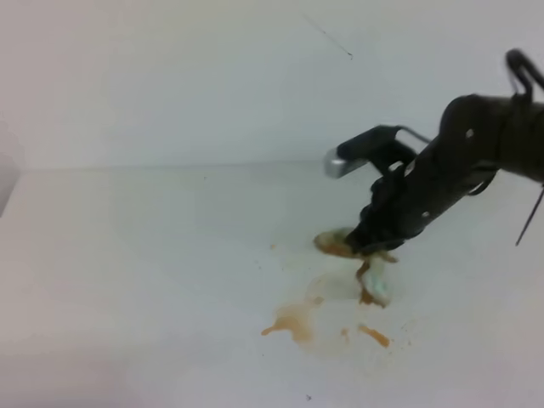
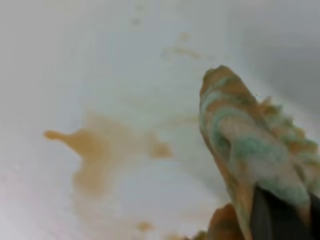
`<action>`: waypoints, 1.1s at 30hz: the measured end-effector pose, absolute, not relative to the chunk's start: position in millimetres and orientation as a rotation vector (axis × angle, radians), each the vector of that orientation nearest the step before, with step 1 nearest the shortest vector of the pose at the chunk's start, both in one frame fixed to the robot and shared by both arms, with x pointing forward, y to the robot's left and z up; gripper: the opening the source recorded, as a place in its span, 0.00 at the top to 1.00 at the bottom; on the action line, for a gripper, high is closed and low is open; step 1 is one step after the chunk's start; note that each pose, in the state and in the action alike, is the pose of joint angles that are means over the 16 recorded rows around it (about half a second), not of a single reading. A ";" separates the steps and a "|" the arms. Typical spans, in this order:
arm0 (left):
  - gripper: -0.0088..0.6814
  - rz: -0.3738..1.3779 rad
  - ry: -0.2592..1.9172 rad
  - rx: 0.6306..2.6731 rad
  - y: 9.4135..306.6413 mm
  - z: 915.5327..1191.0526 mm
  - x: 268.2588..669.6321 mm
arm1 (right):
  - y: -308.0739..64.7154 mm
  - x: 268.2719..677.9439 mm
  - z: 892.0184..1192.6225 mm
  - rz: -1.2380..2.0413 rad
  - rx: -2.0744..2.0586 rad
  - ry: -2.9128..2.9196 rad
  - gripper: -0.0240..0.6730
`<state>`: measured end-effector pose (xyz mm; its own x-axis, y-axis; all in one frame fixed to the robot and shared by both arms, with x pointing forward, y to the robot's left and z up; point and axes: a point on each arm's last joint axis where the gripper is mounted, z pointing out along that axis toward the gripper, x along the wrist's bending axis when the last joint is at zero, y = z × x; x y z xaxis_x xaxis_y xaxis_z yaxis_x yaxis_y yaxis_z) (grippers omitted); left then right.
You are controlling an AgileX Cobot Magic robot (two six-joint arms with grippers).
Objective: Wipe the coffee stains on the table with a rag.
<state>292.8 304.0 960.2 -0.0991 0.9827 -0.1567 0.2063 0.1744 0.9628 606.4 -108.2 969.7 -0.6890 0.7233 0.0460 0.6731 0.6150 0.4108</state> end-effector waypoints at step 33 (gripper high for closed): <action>0.99 1.032 1.502 1.196 304.0 960.2 292.8 | -72.2 559.4 946.2 1.200 1.202 2.760 0.97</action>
